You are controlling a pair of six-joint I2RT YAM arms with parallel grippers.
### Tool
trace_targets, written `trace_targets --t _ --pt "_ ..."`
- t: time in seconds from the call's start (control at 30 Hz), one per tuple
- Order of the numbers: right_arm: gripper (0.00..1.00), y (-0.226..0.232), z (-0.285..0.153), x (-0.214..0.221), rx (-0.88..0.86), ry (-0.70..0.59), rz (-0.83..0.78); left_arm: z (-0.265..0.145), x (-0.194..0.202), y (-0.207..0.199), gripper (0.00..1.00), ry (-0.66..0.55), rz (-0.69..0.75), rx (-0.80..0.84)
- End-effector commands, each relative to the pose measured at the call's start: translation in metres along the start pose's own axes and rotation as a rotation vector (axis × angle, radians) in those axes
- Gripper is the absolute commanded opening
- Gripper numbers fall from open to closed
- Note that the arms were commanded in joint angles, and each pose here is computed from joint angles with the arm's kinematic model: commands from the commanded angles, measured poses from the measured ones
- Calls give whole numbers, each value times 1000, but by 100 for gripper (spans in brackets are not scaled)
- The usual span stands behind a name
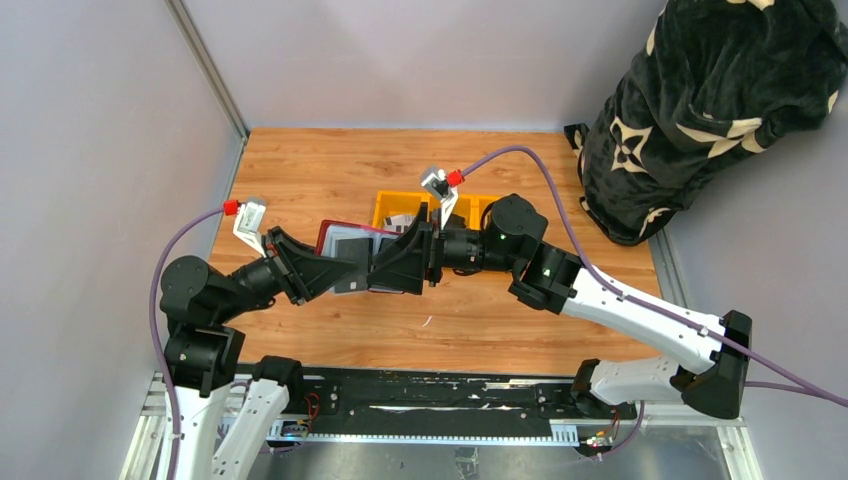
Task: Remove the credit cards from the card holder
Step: Remove the credit card from the card holder.
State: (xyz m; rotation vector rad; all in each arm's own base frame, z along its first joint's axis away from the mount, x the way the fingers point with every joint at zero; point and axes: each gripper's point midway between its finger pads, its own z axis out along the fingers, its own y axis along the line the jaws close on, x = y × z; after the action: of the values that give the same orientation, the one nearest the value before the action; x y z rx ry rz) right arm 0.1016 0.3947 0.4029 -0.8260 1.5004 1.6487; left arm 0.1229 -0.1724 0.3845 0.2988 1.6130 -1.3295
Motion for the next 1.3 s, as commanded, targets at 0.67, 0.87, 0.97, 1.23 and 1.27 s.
trace_targets --t 0.67,0.87,0.97,1.23,1.27 --pt "9 -5 18 -2 12 -42 33 -8 -7 -45 17 0 36 168" --pt "0 8 9 0 -48 -65 39 -8 -7 -47 33 2 12 187" --pt "0 13 5 2 -81 -82 52 -7 -7 -48 35 5 -5 197" --pt "0 26 -2 7 -161 -88 56 -9 -6 -56 27 31 -41 236" --pt "0 27 -3 8 -169 -88 55 -9 -7 -58 25 30 -40 239"
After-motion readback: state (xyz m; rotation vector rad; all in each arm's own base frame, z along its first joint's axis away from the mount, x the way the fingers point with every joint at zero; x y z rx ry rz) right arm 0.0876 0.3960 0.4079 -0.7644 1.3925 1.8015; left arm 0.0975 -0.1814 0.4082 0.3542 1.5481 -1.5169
